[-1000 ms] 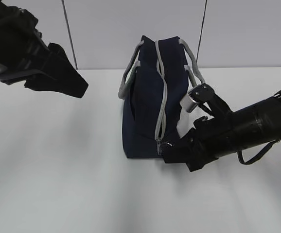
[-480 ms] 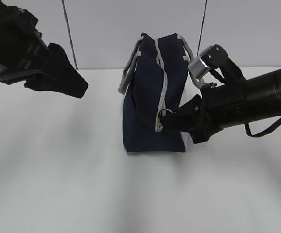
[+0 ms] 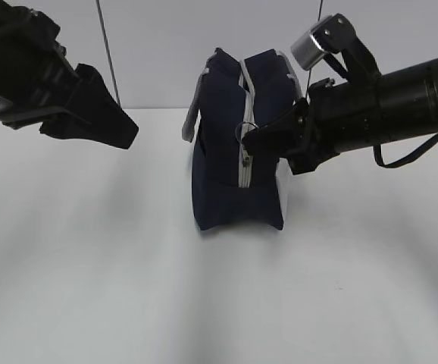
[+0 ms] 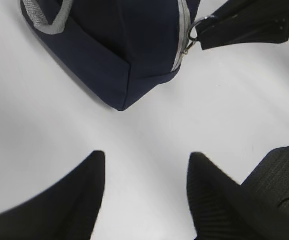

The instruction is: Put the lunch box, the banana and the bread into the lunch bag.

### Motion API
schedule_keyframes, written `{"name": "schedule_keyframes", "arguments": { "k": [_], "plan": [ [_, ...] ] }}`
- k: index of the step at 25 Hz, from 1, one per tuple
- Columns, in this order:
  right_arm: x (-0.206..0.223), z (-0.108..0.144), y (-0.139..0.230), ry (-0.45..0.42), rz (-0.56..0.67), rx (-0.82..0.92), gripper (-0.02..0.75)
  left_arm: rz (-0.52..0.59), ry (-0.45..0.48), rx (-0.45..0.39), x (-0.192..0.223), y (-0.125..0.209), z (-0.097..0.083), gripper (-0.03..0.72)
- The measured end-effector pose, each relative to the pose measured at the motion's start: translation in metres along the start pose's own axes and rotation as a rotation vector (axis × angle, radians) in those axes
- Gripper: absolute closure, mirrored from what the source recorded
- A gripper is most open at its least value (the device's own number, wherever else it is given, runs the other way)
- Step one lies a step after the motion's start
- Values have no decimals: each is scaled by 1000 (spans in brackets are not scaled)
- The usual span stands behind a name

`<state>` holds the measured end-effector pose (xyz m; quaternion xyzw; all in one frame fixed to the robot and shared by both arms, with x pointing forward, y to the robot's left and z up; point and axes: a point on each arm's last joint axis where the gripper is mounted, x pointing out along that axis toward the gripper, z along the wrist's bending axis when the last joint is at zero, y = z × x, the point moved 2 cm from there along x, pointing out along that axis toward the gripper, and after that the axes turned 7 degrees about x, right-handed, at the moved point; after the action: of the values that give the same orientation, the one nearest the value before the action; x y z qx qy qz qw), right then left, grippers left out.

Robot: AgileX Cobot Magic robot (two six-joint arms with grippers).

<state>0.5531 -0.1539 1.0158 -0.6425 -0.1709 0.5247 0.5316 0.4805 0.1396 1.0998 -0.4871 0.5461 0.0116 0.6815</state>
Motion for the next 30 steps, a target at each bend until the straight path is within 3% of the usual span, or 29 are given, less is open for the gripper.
{"name": "schedule_keyframes", "arguments": {
  "k": [6, 14, 21, 30],
  "plan": [
    [-5, -7, -24, 35, -49, -56, 754, -26, 4, 45, 2, -3, 0, 309],
    [-11, -16, -49, 96, -99, -101, 754, -115, 91, 81, 32, -14, -1, 309],
    [-16, -30, -59, 215, -145, -63, 754, -223, 96, 86, 73, -2, 5, 309],
    [-16, -28, -60, 200, -154, -53, 754, -335, 69, 61, 109, -7, 17, 287]
  ]
}}
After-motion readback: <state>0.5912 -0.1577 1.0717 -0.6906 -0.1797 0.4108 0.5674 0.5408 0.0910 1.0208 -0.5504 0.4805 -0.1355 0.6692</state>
